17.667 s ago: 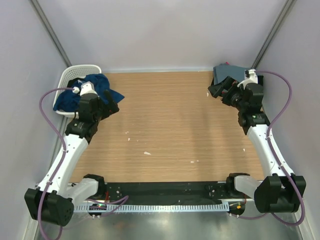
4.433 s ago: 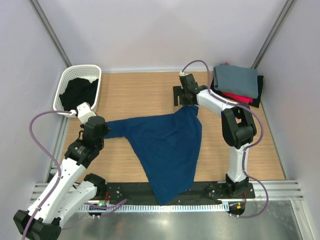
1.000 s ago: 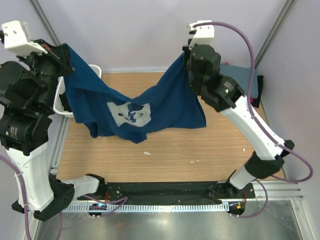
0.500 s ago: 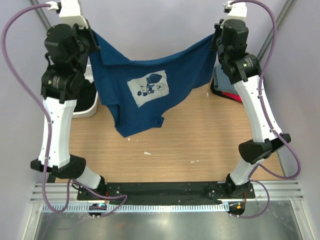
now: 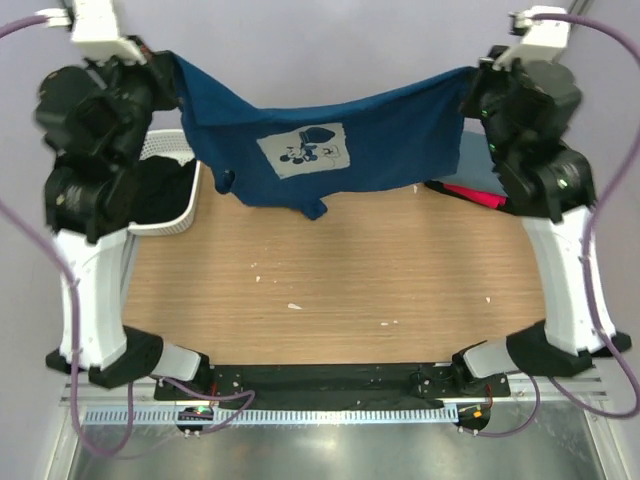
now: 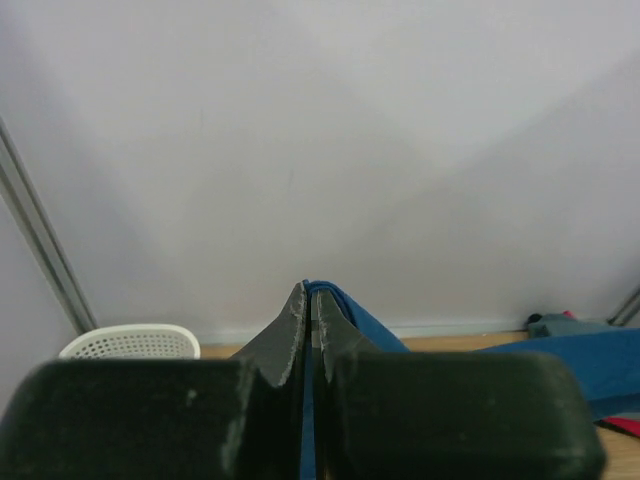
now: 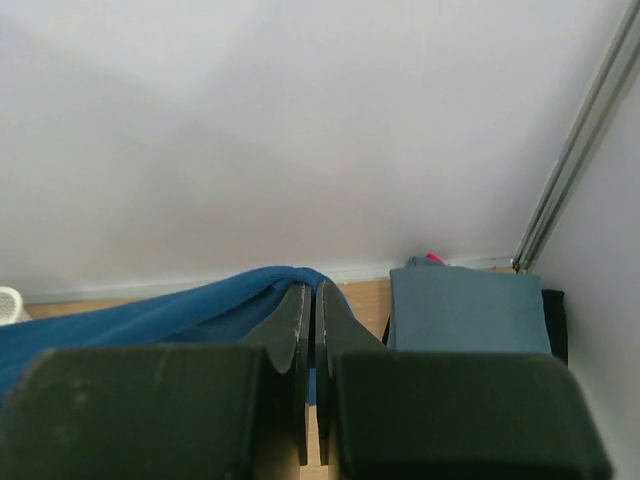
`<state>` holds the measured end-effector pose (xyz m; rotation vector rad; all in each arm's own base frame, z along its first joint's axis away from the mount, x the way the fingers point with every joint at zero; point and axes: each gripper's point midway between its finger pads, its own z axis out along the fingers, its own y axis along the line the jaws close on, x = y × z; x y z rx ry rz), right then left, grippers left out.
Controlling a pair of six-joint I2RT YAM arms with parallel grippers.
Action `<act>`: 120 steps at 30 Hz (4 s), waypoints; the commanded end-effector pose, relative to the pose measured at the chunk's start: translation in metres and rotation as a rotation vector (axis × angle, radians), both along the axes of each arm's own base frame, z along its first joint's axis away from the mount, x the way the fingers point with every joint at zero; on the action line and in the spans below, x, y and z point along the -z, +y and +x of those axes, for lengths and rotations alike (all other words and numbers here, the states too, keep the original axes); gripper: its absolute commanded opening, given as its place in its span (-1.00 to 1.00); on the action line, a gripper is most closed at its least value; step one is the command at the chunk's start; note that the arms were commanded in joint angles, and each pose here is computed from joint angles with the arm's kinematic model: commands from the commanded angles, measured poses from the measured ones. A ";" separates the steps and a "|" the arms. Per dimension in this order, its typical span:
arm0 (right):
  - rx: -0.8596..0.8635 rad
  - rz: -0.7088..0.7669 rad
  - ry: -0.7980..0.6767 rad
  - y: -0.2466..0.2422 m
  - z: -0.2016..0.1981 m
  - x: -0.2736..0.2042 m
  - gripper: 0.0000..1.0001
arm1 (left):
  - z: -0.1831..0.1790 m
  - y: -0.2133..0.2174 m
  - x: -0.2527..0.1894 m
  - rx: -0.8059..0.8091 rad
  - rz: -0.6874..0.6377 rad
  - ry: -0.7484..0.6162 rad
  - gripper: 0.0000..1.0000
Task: Fold and stack the t-shirts
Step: Flatten the tshirt out
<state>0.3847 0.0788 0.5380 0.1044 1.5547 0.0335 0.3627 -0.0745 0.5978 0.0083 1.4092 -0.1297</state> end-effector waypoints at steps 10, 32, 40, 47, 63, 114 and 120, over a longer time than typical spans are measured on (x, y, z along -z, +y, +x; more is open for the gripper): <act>-0.181 0.139 -0.340 -0.038 -0.180 -0.113 -0.98 | -0.218 0.038 -0.101 0.158 -0.140 -0.368 -0.99; 0.204 0.017 0.082 -0.068 -0.087 0.065 -0.97 | -0.075 0.011 0.039 0.068 -0.034 0.013 -1.00; 0.381 -0.043 0.383 -0.070 -0.016 0.275 -0.98 | 0.062 -0.033 0.253 0.075 0.068 0.388 -0.99; 0.435 0.059 0.465 -0.094 0.080 0.380 -0.98 | 0.154 -0.065 0.355 0.105 0.122 0.560 -1.00; 0.374 0.049 0.610 -0.127 0.186 0.450 -0.97 | 0.276 -0.101 0.451 0.088 0.109 0.661 -1.00; 0.217 0.297 0.954 -0.023 -0.053 0.497 0.67 | -0.045 -0.065 0.592 -0.144 -0.367 1.239 0.22; 0.203 0.285 1.004 -0.015 -0.083 0.514 0.68 | -0.058 -0.025 0.587 -0.279 -0.197 1.230 0.21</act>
